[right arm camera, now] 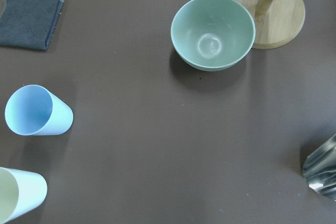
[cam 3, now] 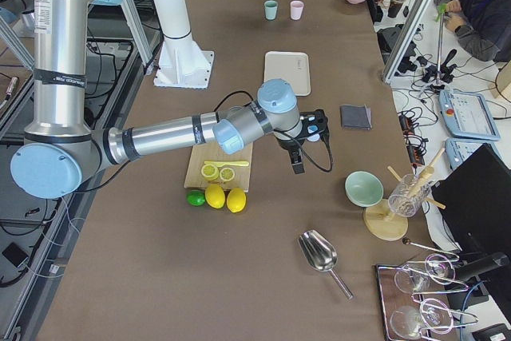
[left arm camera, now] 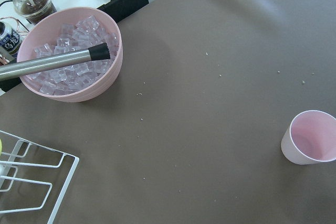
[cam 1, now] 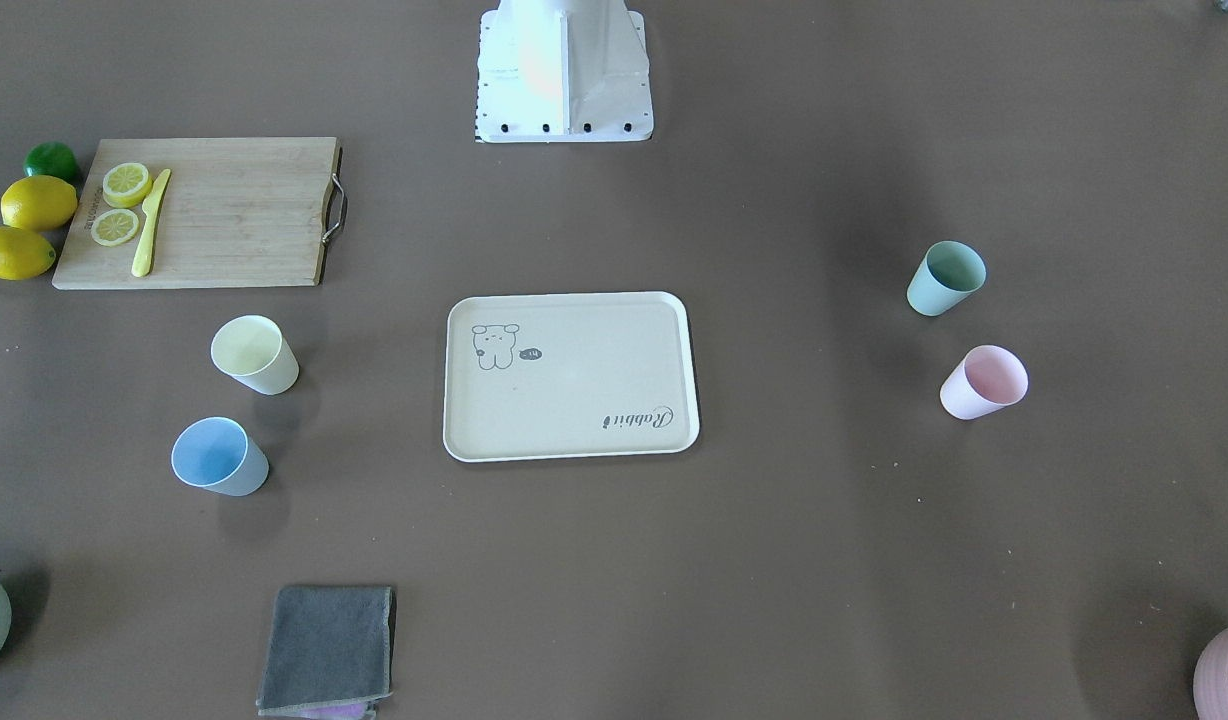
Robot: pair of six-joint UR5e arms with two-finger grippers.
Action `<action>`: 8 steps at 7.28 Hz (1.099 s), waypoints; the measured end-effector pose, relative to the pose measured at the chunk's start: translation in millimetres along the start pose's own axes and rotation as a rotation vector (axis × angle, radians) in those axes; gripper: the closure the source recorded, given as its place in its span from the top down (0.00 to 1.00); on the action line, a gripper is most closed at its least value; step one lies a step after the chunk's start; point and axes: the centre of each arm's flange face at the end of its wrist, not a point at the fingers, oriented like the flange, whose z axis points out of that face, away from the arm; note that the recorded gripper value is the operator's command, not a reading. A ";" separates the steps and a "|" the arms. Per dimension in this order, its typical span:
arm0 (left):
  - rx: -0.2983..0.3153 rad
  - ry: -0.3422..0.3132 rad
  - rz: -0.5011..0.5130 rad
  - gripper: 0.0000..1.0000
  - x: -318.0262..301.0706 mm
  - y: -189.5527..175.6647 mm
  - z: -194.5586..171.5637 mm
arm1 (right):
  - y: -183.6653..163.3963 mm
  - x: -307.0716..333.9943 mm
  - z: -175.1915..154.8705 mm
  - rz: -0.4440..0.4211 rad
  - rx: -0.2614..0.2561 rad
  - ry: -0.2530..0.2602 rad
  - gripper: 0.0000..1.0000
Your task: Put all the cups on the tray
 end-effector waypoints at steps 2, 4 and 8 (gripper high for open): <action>-0.033 0.066 -0.178 0.99 51.9 -6.9 22.8 | 6.3 -64.4 30.8 0.084 -0.012 0.024 1.00; -0.093 0.094 -0.302 0.97 105.1 3.1 48.7 | 24.9 -119.1 61.5 0.162 -0.014 0.054 1.00; -0.218 0.079 -0.344 0.53 198.6 38.9 120.7 | 49.7 -154.5 90.1 0.186 -0.021 0.087 1.00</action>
